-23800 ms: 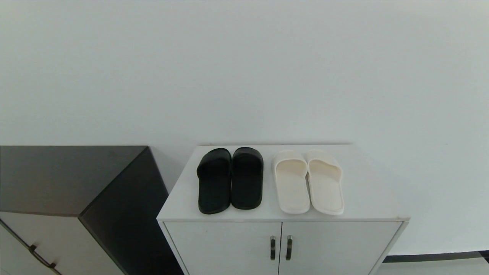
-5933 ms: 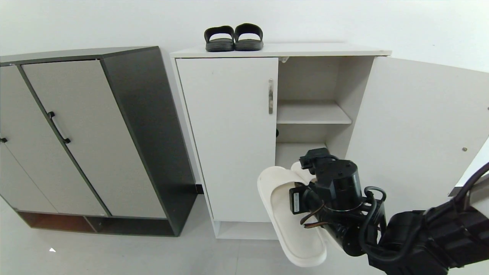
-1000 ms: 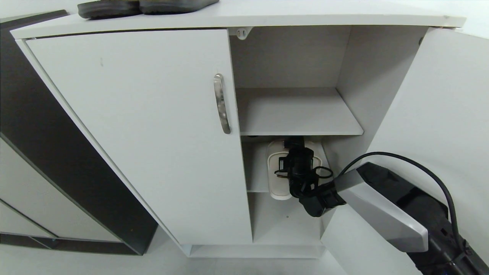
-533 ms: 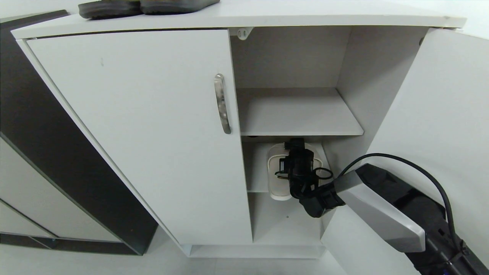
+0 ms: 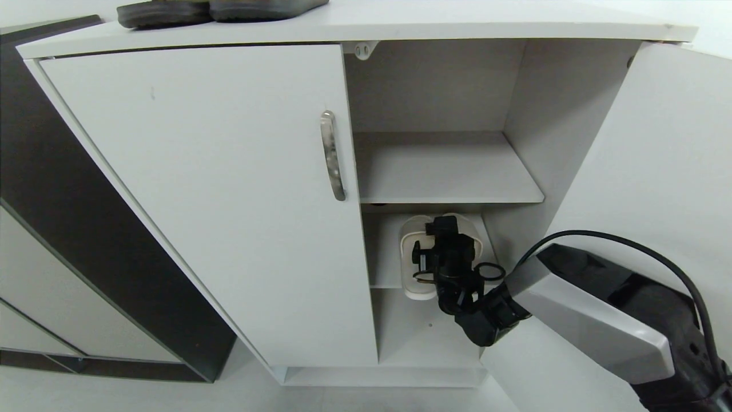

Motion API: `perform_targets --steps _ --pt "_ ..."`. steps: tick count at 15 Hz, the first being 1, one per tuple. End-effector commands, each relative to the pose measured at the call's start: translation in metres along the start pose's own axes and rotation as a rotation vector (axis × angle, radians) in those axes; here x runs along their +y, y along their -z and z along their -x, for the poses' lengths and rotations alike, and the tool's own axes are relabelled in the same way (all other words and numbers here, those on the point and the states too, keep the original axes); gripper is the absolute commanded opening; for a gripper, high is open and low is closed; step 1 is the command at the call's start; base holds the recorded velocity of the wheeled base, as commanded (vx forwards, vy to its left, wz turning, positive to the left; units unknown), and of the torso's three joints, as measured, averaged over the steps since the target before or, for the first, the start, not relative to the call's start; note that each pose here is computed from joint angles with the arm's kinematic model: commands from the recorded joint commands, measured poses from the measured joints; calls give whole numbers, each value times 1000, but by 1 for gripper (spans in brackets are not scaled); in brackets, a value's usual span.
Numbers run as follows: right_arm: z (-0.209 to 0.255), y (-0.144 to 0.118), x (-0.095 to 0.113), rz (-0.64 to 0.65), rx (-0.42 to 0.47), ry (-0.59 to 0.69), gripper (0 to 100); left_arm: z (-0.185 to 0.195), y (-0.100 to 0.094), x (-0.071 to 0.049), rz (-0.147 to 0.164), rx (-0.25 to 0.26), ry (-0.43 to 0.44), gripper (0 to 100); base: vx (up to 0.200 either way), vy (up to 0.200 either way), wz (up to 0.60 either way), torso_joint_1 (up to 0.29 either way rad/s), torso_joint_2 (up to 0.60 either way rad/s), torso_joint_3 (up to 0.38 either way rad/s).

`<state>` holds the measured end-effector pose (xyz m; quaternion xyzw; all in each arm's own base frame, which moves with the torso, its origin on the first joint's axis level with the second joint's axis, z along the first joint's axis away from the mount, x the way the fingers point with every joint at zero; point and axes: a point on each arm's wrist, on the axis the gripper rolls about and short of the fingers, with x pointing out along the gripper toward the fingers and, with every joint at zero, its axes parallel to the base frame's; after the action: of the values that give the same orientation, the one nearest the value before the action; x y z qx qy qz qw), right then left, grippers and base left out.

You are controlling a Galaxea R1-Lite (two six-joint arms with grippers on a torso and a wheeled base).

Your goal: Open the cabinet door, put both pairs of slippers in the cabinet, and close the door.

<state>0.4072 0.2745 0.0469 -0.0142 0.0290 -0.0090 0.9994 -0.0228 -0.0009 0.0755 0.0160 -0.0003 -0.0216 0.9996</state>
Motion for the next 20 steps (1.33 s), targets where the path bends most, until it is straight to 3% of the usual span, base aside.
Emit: perform_targets --steps 1,5,7,10,15,20 --pt "31 -15 1 -12 -19 -39 100 0 0 0 0 2 0 0 0 0 0 0 0 0" --pt "58 -4 -17 -4 -12 -50 100 0 0 0 0 1 3 0 0 0 0 0 0 0" --pt "55 3 -16 6 -1 -53 100 0 0 0 0 1 1 0 -100 0 0 -1 1 1" --pt "59 -13 -17 -15 -33 -56 100 0 0 0 1 1 1 0 -200 0 0 2 7 -1" --pt "71 -15 -10 -3 -24 -87 100 0 0 0 -2 1 3 0 -200 0 0 2 6 3" --pt "74 -14 -9 4 -13 -94 100 0 0 0 12 2 -3 0 0 0 0 0 0 0"
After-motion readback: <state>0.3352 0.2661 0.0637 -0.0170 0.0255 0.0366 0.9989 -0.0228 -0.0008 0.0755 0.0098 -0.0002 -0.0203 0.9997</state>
